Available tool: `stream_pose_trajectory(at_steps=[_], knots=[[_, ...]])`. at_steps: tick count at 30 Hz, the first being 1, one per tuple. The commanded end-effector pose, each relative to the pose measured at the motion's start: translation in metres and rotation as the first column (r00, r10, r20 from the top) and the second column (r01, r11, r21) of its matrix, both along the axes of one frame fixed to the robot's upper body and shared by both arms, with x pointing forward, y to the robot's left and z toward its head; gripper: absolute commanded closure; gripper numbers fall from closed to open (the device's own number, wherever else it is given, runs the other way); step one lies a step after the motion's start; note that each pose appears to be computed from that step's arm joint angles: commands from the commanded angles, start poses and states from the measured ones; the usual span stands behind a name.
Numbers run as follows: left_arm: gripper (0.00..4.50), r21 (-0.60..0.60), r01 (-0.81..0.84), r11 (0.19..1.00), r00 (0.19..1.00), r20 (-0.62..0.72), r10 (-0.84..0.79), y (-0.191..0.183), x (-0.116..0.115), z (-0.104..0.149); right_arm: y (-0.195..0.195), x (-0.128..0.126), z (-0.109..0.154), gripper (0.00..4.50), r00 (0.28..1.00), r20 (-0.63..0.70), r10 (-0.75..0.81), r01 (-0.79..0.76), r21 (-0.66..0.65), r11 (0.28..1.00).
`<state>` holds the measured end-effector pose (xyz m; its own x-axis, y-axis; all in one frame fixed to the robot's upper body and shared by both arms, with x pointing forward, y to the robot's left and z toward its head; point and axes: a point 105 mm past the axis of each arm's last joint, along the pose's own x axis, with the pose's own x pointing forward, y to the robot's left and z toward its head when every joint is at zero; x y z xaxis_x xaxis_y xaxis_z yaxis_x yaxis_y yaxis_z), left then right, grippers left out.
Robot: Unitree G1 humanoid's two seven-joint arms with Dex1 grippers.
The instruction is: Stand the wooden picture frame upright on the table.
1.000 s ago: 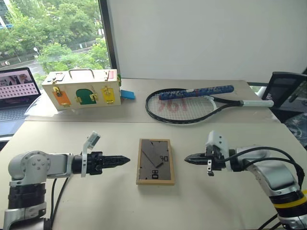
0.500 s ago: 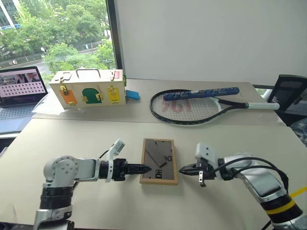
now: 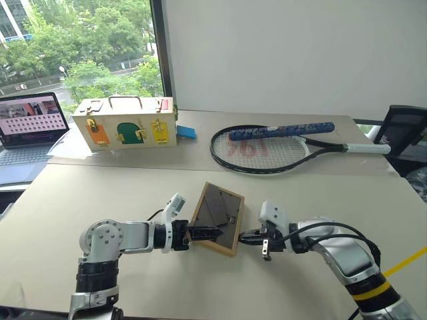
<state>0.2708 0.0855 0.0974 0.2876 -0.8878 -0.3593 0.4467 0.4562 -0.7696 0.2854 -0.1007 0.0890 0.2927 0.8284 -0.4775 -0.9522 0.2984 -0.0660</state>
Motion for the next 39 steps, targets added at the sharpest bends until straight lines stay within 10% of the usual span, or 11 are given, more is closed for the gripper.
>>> stream_pose_trajectory(at_steps=[1, 5, 16, 30, 39], knots=[[1.95, -0.028, 0.03, 0.999, 0.999, -0.019, -0.03, -0.003, -0.005, 0.001, -0.006, 0.004, 0.009, 4.5, 0.999, 0.051, -0.01, 0.01, -0.003, 1.0], [3.25, -0.044, 0.03, 0.999, 0.999, -0.02, -0.031, -0.004, -0.004, 0.003, -0.013, 0.007, 0.011, 4.5, 0.998, 0.062, -0.029, 0.03, -0.013, 0.999], [3.3, -0.17, -0.046, 0.984, 0.997, -0.064, 0.036, 0.002, 0.011, 0.015, -0.064, 0.021, 0.049, 4.5, 0.966, 0.171, -0.192, 0.181, 0.077, 0.98], [3.3, -0.267, 0.069, 0.961, 0.993, -0.071, -0.091, -0.017, 0.0, 0.033, -0.014, 0.024, 0.103, 0.08, 0.988, 0.014, -0.152, 0.13, 0.446, 0.886], [3.3, -0.219, 0.172, 0.961, 0.985, 0.052, -0.164, -0.031, -0.013, 0.044, 0.007, 0.022, 0.086, 0.08, 0.985, -0.172, 0.035, 0.031, 0.369, 0.929]])
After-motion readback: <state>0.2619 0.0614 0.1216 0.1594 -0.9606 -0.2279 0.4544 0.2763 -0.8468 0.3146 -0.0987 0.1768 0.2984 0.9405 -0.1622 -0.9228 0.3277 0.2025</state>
